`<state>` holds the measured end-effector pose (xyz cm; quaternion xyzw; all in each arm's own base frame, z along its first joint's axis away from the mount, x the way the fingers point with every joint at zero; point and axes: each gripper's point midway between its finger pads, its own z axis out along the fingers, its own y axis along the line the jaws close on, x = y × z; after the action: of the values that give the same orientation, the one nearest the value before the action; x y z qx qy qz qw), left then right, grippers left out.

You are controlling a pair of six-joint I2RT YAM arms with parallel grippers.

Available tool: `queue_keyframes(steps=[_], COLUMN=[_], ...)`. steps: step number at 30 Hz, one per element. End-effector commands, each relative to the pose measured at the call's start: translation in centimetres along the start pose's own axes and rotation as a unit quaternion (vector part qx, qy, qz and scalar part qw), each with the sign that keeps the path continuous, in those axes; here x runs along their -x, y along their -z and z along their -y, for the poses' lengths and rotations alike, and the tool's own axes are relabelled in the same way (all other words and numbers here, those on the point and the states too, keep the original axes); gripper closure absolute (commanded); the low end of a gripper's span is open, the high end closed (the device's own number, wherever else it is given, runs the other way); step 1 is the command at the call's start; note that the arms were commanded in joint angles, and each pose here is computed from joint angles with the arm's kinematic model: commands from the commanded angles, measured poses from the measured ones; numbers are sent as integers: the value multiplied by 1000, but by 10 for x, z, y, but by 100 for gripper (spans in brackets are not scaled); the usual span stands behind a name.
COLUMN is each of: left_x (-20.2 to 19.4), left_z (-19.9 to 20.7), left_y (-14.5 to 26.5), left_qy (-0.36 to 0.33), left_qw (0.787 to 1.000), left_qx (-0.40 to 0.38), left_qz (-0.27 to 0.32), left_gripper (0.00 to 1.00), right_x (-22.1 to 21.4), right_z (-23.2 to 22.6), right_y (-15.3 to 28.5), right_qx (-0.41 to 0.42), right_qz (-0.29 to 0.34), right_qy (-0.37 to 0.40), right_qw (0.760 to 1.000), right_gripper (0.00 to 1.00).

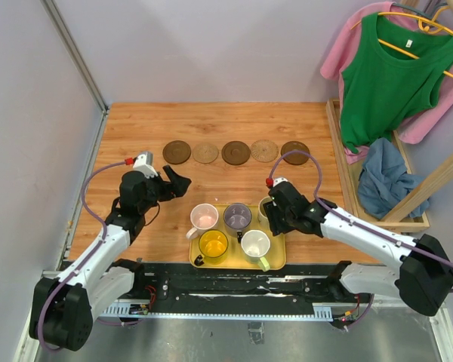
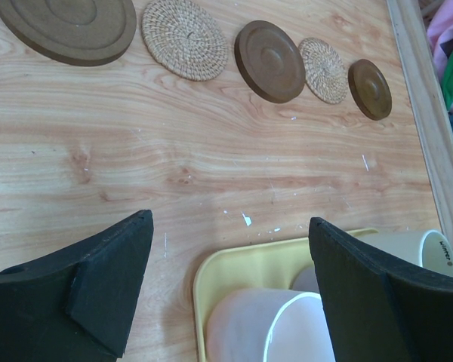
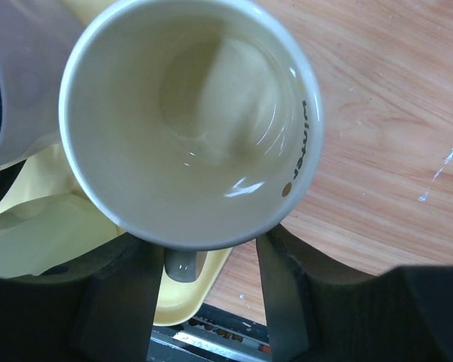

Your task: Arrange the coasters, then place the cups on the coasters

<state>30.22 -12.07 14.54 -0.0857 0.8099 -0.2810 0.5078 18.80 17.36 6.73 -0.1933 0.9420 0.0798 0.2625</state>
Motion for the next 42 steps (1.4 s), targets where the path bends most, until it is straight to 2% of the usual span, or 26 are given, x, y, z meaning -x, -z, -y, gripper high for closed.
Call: queue_keyframes(steps=[1,9,29,35,42], left_x=[-1,-4,-8,-8,-9], left_z=[0,-2,-5,-5,-5], left_y=[-1,0,5,5,5], left_qy=[-4,-5,-1,0,1], left_qw=[1000,1000,1000,1000,1000], left_qx=[-8,-5,-2,-2,-3], left_qz=[4,2,4,5,4], left_gripper=[13,13,13,13,13], right_x=[-2,-5,-12,-14,-15], right_z=[4,5,-1,-3,-4], right_y=[-5,-7,-16,-19,-18], right_qx=[-32,-47,-53,-50,-48], right_qz=[7,18,9,4,5], right_qy=[-11,-21,-12,-11,-10], right_qw=[999,999,999,999,999], right_gripper=[51,56,63,68,81])
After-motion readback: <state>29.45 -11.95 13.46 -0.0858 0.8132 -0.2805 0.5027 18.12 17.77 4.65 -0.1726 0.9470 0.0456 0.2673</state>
